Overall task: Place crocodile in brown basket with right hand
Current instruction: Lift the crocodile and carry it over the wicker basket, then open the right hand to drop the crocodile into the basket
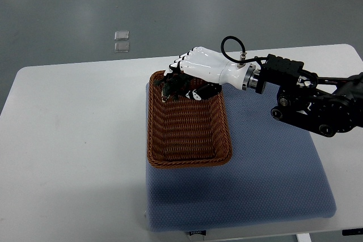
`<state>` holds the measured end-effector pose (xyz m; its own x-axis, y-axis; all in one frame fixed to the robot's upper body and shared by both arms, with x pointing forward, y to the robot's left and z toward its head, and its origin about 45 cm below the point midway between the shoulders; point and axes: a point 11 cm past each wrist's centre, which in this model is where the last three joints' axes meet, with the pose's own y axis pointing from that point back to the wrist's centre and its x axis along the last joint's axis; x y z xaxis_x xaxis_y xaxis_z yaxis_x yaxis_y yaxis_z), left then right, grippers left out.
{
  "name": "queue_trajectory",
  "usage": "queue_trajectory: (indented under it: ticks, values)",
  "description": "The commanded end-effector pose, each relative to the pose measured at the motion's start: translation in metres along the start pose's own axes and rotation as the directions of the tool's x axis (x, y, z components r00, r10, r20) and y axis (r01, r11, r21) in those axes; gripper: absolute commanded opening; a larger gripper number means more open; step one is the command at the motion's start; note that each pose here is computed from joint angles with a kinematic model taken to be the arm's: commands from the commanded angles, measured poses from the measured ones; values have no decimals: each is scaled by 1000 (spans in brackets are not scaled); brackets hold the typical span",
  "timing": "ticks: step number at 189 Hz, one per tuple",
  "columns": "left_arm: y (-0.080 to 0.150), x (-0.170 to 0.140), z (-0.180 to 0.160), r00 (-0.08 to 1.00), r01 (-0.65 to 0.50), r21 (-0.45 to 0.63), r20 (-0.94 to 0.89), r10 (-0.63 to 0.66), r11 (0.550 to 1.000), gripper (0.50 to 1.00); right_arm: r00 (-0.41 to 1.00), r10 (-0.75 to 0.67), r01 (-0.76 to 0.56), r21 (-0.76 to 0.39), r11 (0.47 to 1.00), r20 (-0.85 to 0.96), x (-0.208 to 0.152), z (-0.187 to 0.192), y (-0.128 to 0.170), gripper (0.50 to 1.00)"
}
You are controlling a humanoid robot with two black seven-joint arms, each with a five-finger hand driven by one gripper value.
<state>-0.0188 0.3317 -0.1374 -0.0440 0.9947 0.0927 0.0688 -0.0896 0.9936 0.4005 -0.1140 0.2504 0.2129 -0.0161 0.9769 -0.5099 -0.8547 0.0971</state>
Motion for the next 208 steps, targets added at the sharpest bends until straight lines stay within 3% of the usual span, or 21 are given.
queue_trajectory:
  ticks: [1, 15, 68, 69, 73, 121, 159, 208]
  values:
    - [0, 0, 0, 1000, 0, 0, 1, 0, 1000, 1000, 1000, -18, 18, 9, 1000, 26, -13, -6, -1, 549]
    - [0, 0, 0, 1000, 0, 0, 1, 0, 1000, 1000, 999, -43, 43, 3, 999, 32, -22, -4, 1, 603]
    - [0, 0, 0, 1000, 0, -1, 0, 0, 1000, 1000, 991, -125, 126, -26, 992, 45, -54, 2, 12, 686]
    - [0, 0, 0, 1000, 0, -1, 0, 0, 1000, 1000, 991, -129, 130, -33, 991, 36, -55, 5, 13, 725]
    - [0, 0, 0, 1000, 0, -1, 0, 0, 1000, 1000, 991, -131, 132, -35, 991, 33, -55, 6, 13, 746]
    - [0, 0, 0, 1000, 0, -1, 0, 0, 1000, 1000, 991, -128, 129, -44, 991, 31, -54, 9, 15, 901]
    - [0, 0, 0, 1000, 0, -1, 0, 0, 1000, 1000, 993, -109, 111, -71, 991, 39, -52, 16, 20, 915]
    - [0, 0, 0, 1000, 0, -1, 0, 0, 1000, 1000, 988, 94, -65, -224, 972, 121, -18, 53, 44, 915]
